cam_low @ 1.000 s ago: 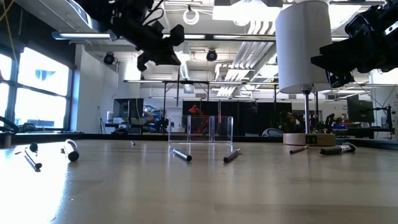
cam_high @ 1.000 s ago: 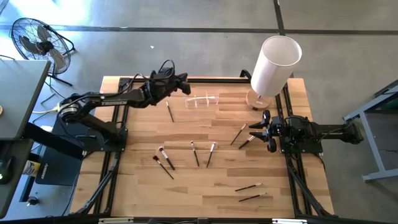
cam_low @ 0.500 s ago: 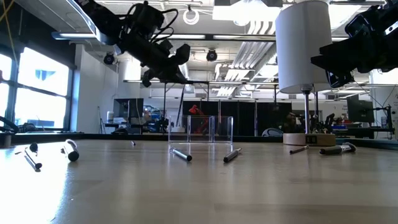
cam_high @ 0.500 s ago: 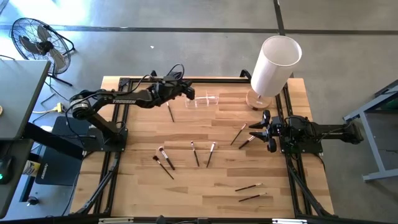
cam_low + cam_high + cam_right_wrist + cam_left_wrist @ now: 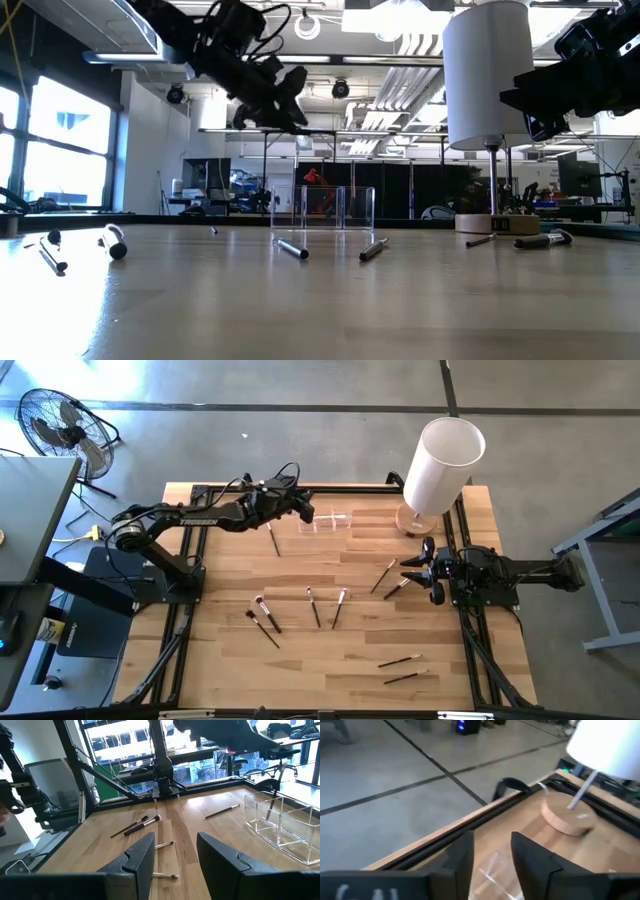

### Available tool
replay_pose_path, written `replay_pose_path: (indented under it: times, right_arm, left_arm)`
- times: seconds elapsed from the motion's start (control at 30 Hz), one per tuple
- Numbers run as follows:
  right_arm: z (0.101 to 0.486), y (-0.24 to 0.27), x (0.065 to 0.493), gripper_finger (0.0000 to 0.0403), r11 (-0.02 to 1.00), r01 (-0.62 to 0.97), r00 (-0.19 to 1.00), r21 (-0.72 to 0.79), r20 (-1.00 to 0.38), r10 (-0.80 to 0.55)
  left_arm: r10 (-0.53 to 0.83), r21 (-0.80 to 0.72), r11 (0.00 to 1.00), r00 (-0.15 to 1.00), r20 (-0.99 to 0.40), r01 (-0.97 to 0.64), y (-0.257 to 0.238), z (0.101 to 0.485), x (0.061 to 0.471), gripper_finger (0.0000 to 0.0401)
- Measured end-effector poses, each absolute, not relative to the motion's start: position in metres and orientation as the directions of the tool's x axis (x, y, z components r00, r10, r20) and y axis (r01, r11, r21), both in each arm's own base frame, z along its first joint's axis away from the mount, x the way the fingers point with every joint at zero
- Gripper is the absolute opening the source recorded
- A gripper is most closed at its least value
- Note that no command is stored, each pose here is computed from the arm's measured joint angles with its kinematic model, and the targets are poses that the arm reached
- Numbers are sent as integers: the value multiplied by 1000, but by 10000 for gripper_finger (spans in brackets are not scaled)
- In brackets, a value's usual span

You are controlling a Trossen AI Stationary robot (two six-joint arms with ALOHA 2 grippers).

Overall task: Pick & Place Makeup Brushes
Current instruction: Put the black powder brush into the transparent organizer

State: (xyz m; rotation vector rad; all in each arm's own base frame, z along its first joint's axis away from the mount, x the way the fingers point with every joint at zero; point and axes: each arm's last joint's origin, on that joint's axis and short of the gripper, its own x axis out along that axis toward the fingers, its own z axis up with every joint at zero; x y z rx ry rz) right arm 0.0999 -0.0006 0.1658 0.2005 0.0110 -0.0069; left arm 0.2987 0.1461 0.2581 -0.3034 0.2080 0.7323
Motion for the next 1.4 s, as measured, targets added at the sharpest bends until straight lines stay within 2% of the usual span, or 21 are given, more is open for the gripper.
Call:
replay_pose_path:
  times: [0.1, 0.23, 0.37, 0.53, 0.6, 0.73, 0.87, 1.07, 1.27, 1.4]
  right_arm:
    - [166, -1, 100, 142, 980, 8, 1000, 199, -12, -6]
    - [166, -1, 100, 142, 980, 8, 1000, 199, -12, -6]
    - [166, -1, 100, 142, 980, 8, 1000, 199, -12, -6]
    - [166, -1, 100, 142, 980, 8, 1000, 199, -12, -6]
    - [166, -1, 100, 142, 980, 8, 1000, 199, -11, -6]
    - [166, -1, 100, 142, 980, 8, 1000, 199, -11, -6]
    - [166, -1, 100, 142, 980, 8, 1000, 199, -8, -6]
    - [167, -1, 100, 142, 980, 5, 1000, 199, -1, -5]
    - [171, -1, 100, 142, 973, -4, 999, 233, 44, -7]
    - [174, -2, 100, 142, 968, 37, 996, 248, 72, -56]
  left_arm:
    - [559, -211, 740, 759, -333, -638, 145, 276, 302, 149]
    - [477, -273, 761, 793, -378, -588, 139, 313, 303, 147]
    - [426, -268, 793, 813, -397, -547, 121, 348, 305, 133]
    - [407, -246, 796, 789, -460, -553, 84, 372, 308, 102]
    - [403, -235, 786, 763, -505, -571, 65, 370, 309, 77]
    - [314, -234, 813, 740, -595, -533, 25, 361, 309, 11]
    - [243, -205, 844, 695, -677, -495, -13, 352, 302, 11]
    - [261, -110, 878, 658, -706, -467, -60, 325, 291, 2]
    - [281, -104, 855, 622, -731, -508, -70, 294, 243, 1]
    - [248, -158, 870, 692, -678, -467, -61, 278, 211, 1]
